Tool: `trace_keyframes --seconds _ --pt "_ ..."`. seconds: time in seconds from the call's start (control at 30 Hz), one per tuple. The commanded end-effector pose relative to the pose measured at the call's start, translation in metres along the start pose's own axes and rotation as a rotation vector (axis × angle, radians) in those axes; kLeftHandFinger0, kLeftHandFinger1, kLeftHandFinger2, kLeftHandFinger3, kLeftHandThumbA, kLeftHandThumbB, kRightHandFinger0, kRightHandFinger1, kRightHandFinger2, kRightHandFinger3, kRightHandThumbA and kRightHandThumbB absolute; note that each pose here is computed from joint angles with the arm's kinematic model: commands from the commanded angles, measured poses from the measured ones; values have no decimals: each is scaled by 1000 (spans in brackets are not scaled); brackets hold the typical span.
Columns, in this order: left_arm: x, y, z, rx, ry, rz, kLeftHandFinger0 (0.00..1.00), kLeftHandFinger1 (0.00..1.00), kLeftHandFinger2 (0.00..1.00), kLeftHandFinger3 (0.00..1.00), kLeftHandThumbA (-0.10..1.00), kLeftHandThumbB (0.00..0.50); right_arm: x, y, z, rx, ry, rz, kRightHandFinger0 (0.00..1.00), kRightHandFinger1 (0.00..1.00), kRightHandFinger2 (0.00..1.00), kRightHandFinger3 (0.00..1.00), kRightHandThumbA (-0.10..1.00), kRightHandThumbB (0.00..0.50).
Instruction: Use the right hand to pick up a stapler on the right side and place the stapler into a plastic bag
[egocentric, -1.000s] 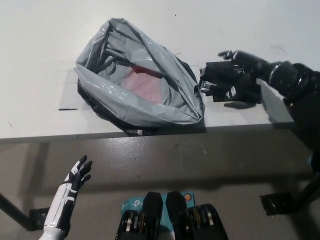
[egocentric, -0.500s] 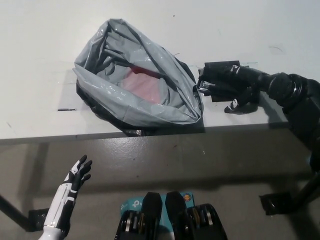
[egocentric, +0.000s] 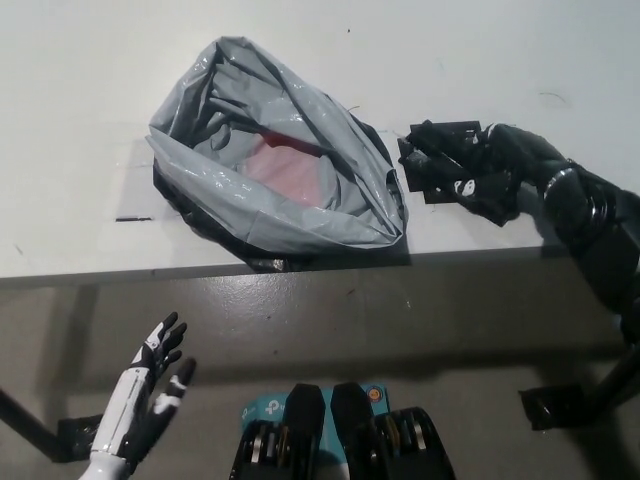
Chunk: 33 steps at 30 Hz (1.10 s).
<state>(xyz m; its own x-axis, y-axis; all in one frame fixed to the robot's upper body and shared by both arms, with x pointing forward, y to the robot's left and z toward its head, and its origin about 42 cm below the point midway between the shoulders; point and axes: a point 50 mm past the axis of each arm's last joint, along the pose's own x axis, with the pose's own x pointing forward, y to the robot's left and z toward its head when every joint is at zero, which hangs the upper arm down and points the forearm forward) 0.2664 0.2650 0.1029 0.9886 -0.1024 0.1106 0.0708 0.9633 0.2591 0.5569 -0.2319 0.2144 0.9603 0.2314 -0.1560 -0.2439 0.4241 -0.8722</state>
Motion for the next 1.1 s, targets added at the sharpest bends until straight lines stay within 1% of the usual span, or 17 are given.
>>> trace_keyframes --seconds 0.0,0.17,0.37,0.4,0.47,0.53,0.6,0.67,0.7,0.73,0.77,0.8,0.83,0.87,0.93,1.03,1.07 --pt "7 7 17 86 -46 11 1000 1000 1000 1000 410 101 5 -43 21 40 -145 -238 14 222 458 490 671 293" --pt "8 7 16 92 -39 -1 1000 1000 1000 1000 288 96 2 -44 13 83 -161 -256 11 219 455 473 617 279" --pt "7 7 16 100 -33 1 1000 1000 1000 1000 246 90 3 -50 12 226 -146 -281 12 144 329 277 582 286" --pt "6 7 16 99 -33 -1 1000 1000 1000 1000 241 91 3 -57 15 281 -151 -307 0 44 196 128 619 314" --pt "6 6 15 84 -35 0 1000 1000 1000 1000 237 93 4 -69 21 387 -160 -354 0 50 254 113 643 333" --pt "5 6 16 90 -33 0 1000 1000 1000 1000 280 94 6 -83 31 439 -173 -383 29 247 501 247 642 337" --pt "5 6 16 95 -31 1 1000 1000 1000 1000 358 90 7 -94 40 477 -210 -413 115 390 621 304 609 314" --pt "4 6 16 106 -29 2 1000 1000 1000 1000 464 86 7 -105 51 505 -244 -429 140 407 604 279 630 311" --pt "4 7 15 93 -38 -3 1000 1000 1000 1000 724 83 8 -118 67 492 -284 -444 153 387 547 204 675 329" --pt "4 7 15 86 -44 -6 1000 1000 1000 1000 787 85 8 -123 73 487 -300 -450 146 378 527 177 673 331" --pt "4 8 14 85 -58 -7 1000 1000 1000 1000 909 99 7 -130 84 453 -331 -467 203 381 527 183 693 334" --pt "4 8 13 87 -68 -9 1000 1000 1000 1000 1000 120 7 -137 95 444 -358 -473 320 456 555 174 706 345" --pt "4 9 13 87 -69 -9 1000 1000 1000 1000 1000 143 7 -141 101 449 -372 -469 311 448 535 171 722 362" --pt "3 8 12 78 -70 -8 1000 1000 1000 1000 1000 164 6 -148 116 446 -412 -466 186 346 472 153 713 360" --pt "3 8 12 76 -75 -9 1000 1000 1000 1000 1000 191 6 -153 133 424 -457 -479 103 265 462 223 674 356" --pt "1 7 12 71 -78 -14 1000 1000 1000 1000 1000 180 6 -161 162 424 -494 -453 47 259 479 248 679 379" --pt "0 7 12 72 -77 -16 1000 1000 1000 1000 1000 181 6 -161 168 423 -506 -450 576 474 481 237 670 380"
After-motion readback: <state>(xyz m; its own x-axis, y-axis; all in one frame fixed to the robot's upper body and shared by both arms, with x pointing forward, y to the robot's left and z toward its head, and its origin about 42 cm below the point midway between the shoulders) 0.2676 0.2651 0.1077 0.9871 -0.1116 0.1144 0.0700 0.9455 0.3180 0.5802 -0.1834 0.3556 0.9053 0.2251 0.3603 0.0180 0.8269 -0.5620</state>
